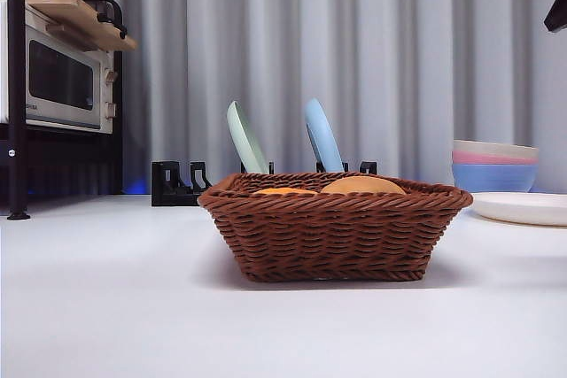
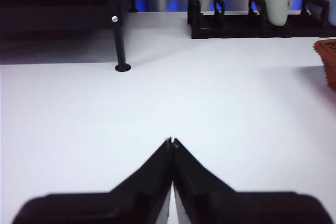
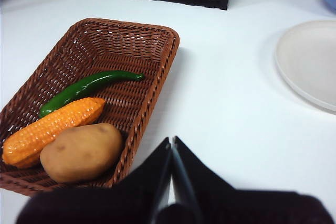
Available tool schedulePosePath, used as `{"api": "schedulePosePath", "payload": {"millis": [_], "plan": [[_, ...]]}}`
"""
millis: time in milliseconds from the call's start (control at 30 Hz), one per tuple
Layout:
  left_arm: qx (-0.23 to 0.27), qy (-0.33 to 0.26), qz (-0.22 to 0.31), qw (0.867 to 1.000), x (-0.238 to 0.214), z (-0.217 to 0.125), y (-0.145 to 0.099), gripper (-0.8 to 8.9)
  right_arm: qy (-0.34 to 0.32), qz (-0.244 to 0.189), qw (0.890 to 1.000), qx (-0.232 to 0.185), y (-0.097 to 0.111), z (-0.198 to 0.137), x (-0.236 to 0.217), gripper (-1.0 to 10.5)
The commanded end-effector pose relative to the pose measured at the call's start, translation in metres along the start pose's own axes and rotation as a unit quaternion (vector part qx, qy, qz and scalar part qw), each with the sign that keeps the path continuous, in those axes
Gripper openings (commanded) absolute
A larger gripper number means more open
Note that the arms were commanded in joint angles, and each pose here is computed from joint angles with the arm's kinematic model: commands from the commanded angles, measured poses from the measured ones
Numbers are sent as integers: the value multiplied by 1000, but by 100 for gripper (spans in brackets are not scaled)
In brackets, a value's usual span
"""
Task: Pick up the basket,pick up the corn from the table,pick up the potato from the table,pick up the cucumber from the table,put all items into the basket
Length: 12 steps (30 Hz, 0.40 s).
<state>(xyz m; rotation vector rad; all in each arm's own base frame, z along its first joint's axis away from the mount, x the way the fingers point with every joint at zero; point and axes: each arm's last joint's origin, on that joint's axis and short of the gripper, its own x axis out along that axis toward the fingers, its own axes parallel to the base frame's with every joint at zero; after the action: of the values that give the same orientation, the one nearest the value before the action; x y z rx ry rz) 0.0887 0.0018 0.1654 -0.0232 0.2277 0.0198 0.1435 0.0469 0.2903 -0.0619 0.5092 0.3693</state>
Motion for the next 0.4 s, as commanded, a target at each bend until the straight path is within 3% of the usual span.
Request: {"api": "schedulePosePath", "payload": {"millis": [33,400], "plan": [[-7,3,3,1000,3,-6,1,-3,1,-2,1000,5,0,-1,1,2],[-8,3,5,1000,8,-15,1,-3,1,-2,1000,5,0,-1,1,2]]}}
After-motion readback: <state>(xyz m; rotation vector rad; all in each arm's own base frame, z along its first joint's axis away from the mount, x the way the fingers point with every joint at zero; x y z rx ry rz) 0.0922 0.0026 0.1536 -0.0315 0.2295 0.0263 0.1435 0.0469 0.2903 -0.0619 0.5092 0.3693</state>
